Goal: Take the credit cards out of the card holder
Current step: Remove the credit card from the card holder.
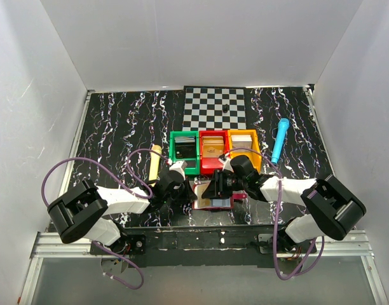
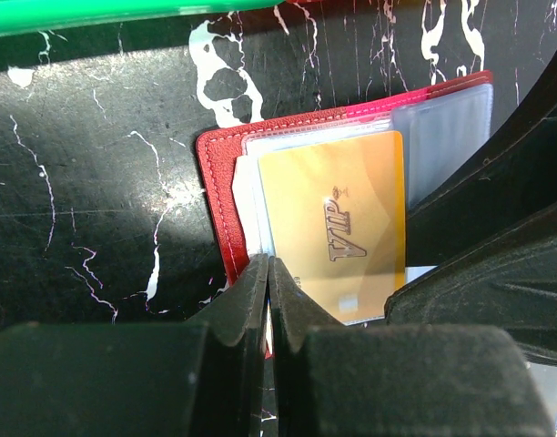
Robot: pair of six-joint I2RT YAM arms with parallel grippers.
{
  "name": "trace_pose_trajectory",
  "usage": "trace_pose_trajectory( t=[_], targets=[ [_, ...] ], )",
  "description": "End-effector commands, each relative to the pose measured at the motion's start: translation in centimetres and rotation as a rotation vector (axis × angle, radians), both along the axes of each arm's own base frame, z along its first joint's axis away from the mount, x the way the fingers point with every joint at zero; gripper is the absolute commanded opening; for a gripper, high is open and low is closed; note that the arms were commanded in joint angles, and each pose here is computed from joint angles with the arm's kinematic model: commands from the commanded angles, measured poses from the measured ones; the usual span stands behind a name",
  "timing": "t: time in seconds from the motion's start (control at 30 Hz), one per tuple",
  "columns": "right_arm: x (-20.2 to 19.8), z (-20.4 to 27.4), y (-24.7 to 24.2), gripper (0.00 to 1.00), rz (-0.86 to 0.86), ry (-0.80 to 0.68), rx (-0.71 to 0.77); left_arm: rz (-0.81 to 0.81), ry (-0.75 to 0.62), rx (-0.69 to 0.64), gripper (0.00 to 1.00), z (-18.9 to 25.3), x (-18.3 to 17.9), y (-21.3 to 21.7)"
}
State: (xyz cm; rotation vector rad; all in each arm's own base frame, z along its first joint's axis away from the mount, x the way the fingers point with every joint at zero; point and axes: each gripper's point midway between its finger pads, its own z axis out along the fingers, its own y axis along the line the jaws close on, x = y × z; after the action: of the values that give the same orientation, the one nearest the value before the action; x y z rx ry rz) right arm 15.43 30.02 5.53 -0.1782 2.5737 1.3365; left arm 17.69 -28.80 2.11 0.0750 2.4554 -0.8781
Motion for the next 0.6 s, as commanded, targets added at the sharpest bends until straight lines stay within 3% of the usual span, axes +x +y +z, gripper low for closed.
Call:
trace_pose_trajectory(
  t=[0.0,0.57],
  targets=[
    [0.7,2.1,0.5,0.44,0.007,-0.051,0.048,0.005,0.051,0.080,0.00,-2.2,-1.3,1.7],
    [0.6,2.3,-0.2,0.41,-0.004,-0.057,0.037,0.039,0.086,0.132,0.00,-3.6,-1.4,2.6]
  ],
)
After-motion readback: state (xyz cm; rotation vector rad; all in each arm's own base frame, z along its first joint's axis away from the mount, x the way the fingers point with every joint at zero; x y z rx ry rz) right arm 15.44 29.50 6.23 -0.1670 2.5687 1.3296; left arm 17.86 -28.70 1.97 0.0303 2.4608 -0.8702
